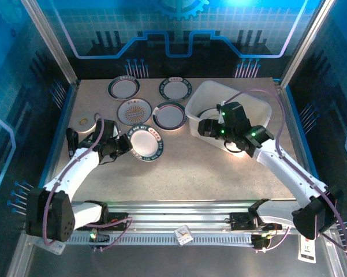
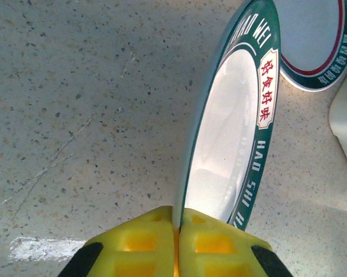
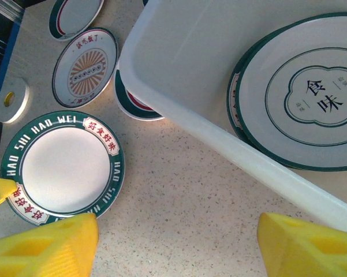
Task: Place the plates into the plastic bin on the countertop
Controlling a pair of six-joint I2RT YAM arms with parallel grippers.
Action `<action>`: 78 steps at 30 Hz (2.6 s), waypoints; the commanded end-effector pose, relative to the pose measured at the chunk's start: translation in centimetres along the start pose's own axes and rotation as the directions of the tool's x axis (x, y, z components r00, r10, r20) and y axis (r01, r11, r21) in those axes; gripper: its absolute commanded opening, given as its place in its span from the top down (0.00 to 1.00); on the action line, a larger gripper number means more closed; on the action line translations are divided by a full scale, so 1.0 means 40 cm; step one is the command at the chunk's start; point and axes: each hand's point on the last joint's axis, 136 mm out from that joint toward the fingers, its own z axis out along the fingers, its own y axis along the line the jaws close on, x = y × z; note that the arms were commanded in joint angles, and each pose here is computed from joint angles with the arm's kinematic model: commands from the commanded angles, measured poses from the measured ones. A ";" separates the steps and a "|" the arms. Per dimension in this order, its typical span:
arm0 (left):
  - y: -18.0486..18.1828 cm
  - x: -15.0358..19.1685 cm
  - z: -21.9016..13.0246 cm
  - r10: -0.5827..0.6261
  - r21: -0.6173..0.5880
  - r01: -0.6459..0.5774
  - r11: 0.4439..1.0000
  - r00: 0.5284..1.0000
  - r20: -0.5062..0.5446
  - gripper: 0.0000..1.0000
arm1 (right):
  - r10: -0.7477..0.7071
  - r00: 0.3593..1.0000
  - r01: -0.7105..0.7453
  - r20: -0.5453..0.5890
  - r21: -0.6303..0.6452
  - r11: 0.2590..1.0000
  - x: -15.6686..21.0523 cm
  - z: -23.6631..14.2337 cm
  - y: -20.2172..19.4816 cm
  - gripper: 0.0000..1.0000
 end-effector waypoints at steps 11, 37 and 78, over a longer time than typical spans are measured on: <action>-0.171 -0.066 -0.121 0.073 0.230 -0.082 0.970 0.996 0.047 1.00 | -0.030 0.996 0.012 -0.086 -0.198 0.980 -0.018 -0.004 0.104 0.26; -0.426 -0.102 -0.258 0.166 0.572 -0.159 0.805 0.985 0.041 1.00 | 0.021 0.986 -0.094 -0.167 -0.442 0.892 -0.077 0.054 0.195 0.44; -0.409 -0.105 -0.232 0.165 0.476 -0.179 0.861 0.984 0.073 0.38 | 0.144 0.985 -0.173 -0.099 -0.429 0.887 -0.110 0.041 0.165 0.99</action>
